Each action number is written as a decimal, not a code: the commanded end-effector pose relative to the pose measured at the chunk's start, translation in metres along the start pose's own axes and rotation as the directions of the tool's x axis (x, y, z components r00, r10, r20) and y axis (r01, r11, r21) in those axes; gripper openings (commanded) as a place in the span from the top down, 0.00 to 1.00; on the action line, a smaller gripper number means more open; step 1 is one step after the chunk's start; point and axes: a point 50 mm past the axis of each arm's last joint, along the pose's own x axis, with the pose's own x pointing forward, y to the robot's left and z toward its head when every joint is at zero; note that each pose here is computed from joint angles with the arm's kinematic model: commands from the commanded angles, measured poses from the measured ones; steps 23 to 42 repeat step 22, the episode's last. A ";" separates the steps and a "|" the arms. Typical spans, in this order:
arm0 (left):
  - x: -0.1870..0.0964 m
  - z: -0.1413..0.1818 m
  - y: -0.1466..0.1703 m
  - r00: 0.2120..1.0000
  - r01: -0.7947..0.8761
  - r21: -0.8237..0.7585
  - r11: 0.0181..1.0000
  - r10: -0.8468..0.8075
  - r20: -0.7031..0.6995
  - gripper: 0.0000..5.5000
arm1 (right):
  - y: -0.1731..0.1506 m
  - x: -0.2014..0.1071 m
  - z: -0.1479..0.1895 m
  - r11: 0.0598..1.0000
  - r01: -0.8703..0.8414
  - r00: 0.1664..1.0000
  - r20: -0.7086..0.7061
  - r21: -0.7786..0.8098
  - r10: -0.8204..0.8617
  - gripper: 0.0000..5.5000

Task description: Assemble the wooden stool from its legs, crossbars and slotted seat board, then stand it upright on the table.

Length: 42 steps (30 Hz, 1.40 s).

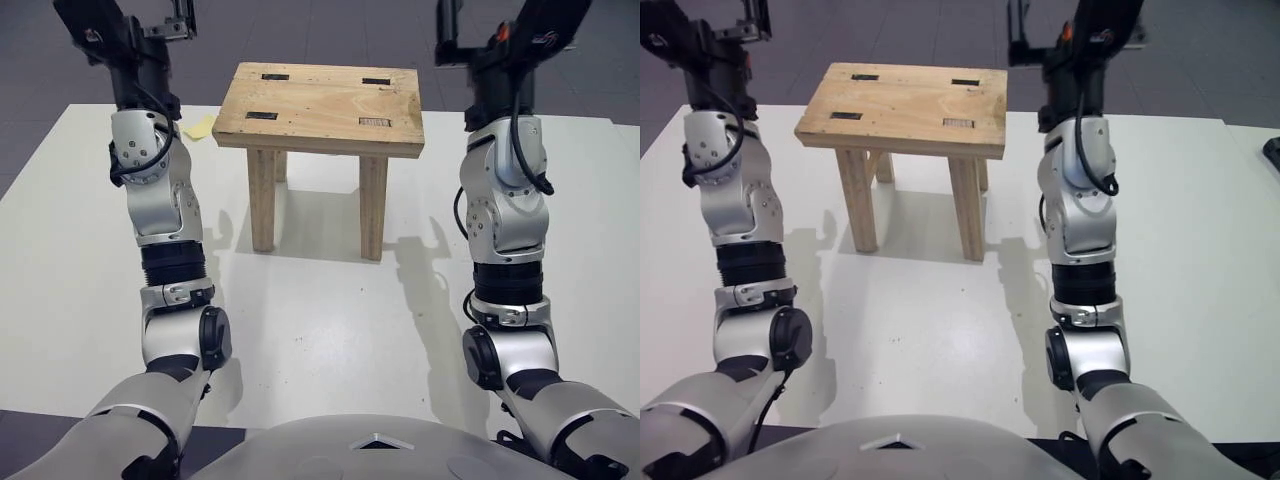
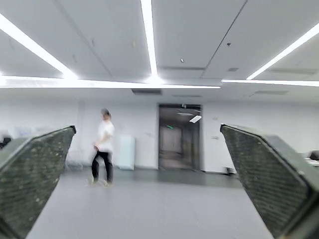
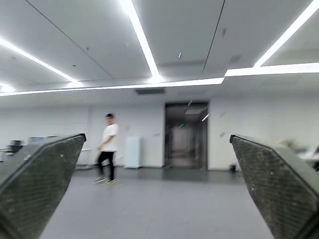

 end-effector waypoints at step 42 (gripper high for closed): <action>-0.066 -0.045 0.097 0.934 -0.269 0.235 0.934 0.313 -0.170 0.02 | -0.078 -0.020 -0.046 0.740 0.331 0.933 0.088 -0.585 -0.348 0.02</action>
